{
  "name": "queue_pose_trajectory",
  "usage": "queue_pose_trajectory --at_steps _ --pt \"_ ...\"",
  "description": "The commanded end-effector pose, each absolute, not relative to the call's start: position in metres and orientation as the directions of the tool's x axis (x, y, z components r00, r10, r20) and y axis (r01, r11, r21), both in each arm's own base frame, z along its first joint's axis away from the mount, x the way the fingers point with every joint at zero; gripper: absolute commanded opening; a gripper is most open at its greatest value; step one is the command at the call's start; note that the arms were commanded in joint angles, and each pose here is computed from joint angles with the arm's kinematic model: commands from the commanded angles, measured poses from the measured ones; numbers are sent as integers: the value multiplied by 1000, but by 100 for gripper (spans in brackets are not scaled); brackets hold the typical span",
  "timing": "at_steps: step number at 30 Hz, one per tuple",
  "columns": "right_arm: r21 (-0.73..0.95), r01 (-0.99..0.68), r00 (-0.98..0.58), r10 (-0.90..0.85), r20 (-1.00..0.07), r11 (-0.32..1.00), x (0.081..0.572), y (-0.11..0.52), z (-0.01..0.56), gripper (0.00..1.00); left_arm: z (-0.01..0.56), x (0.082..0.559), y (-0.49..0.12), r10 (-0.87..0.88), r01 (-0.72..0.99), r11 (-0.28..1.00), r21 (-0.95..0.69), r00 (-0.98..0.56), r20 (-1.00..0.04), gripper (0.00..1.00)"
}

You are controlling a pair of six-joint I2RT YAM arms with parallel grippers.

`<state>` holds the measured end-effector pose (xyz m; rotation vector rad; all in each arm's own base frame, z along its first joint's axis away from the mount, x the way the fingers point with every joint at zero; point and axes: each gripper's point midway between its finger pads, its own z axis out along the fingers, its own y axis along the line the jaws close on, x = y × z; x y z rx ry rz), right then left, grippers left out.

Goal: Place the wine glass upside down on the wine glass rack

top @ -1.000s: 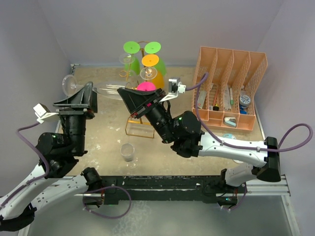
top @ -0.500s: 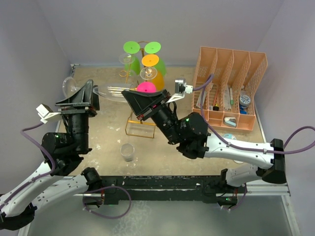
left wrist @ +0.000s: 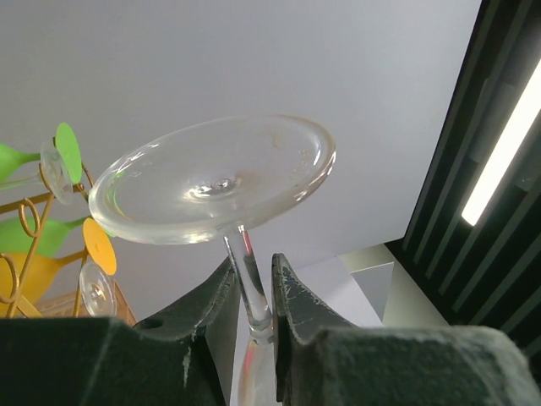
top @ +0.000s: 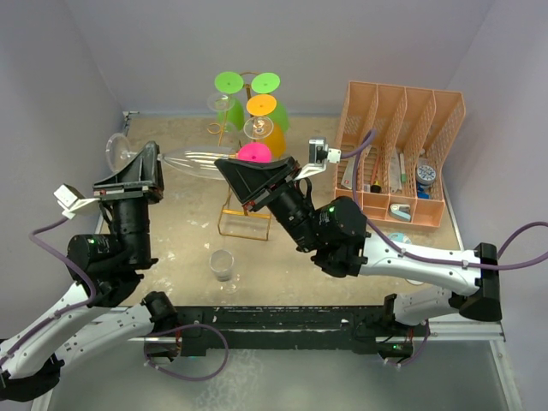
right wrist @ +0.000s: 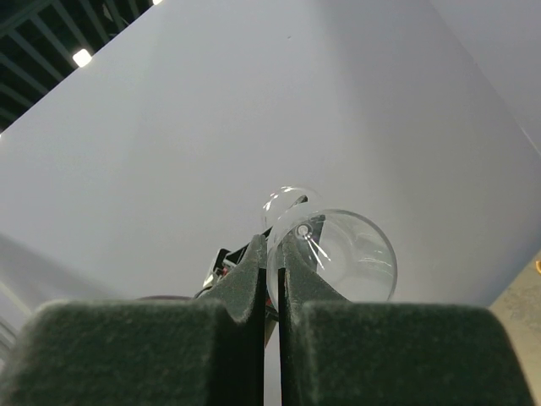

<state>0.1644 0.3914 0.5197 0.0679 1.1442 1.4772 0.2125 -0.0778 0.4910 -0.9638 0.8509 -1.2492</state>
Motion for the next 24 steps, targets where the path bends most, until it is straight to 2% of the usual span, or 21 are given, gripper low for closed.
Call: queue_pose_trajectory --at_steps 1,4,7,9,14,16,20,22,24 --pt "640 -761 -296 823 -485 103 153 375 551 0 510 207 -76 -991 416 68 -907 132 -14 19" --pt "643 -760 -309 818 -486 95 153 381 549 0 514 208 -84 -994 433 66 -899 106 -22 21" --pt "650 -755 -312 823 -474 88 154 381 549 0 521 204 -90 -995 471 85 -878 89 -48 13" --pt "656 -751 -319 829 -459 74 154 379 549 0 527 201 -94 -995 500 92 -861 75 -62 1" --pt "670 -738 -335 820 -464 77 155 381 540 4 537 194 -97 -990 555 139 -820 86 -110 0" --pt "681 -726 -331 821 -464 92 157 378 535 12 540 194 -98 -983 563 182 -806 107 -148 0" --pt "701 -701 -311 829 -465 130 162 364 526 41 538 200 -93 -949 518 313 -796 188 -251 0" --pt "711 -686 -297 832 -469 155 165 356 522 51 537 204 -87 -922 472 384 -794 236 -306 0" --pt "715 -675 -282 833 -475 180 167 347 518 57 539 209 -84 -880 416 471 -778 282 -383 0"
